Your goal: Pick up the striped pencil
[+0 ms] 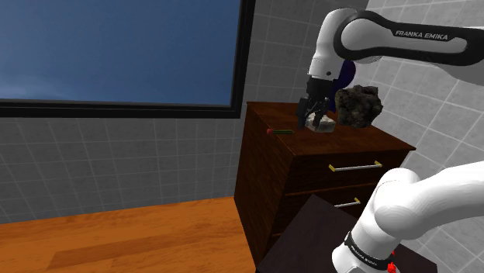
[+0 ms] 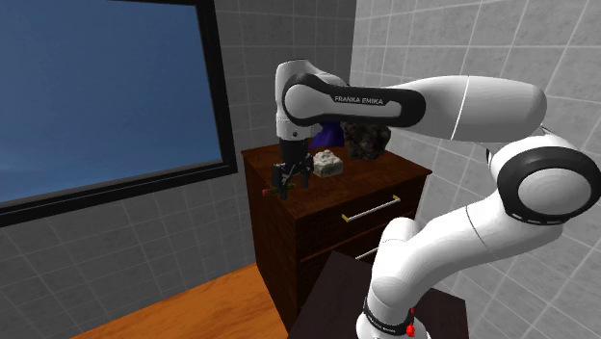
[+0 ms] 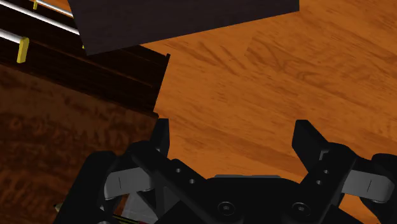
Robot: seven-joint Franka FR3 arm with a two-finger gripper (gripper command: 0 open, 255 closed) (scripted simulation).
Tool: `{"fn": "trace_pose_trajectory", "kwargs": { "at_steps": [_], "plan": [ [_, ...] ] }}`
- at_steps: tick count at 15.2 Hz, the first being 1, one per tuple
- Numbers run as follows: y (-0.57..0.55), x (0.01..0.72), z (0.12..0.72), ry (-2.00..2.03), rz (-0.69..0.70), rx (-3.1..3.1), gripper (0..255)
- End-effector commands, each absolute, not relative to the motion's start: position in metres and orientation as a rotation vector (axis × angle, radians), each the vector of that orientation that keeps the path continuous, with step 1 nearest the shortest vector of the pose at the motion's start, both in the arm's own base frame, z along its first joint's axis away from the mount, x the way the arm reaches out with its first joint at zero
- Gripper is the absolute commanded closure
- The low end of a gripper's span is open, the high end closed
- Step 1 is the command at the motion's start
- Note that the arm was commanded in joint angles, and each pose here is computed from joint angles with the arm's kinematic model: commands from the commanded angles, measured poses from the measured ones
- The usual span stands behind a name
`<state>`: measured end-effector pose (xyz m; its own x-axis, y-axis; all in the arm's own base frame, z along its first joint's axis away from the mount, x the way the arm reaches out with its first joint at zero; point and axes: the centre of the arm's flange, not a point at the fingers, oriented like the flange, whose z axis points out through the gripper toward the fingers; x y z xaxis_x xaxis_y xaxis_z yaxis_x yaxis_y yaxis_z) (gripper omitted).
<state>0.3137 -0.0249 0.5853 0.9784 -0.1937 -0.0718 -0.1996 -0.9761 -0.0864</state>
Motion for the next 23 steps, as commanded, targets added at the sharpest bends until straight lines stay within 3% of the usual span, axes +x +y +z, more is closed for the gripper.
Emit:
{"fn": "trace_pose_trajectory", "kwargs": {
  "at_steps": [1, 11, 23],
  "plan": [
    [-0.025, 0.314, 0.585, 0.302, 0.096, -3.032, 0],
    [-0.130, 0.352, 0.535, -0.467, 0.026, -3.051, 0],
    [-0.214, 0.460, 0.482, -1.372, -0.062, -2.821, 0]
  ]
}}
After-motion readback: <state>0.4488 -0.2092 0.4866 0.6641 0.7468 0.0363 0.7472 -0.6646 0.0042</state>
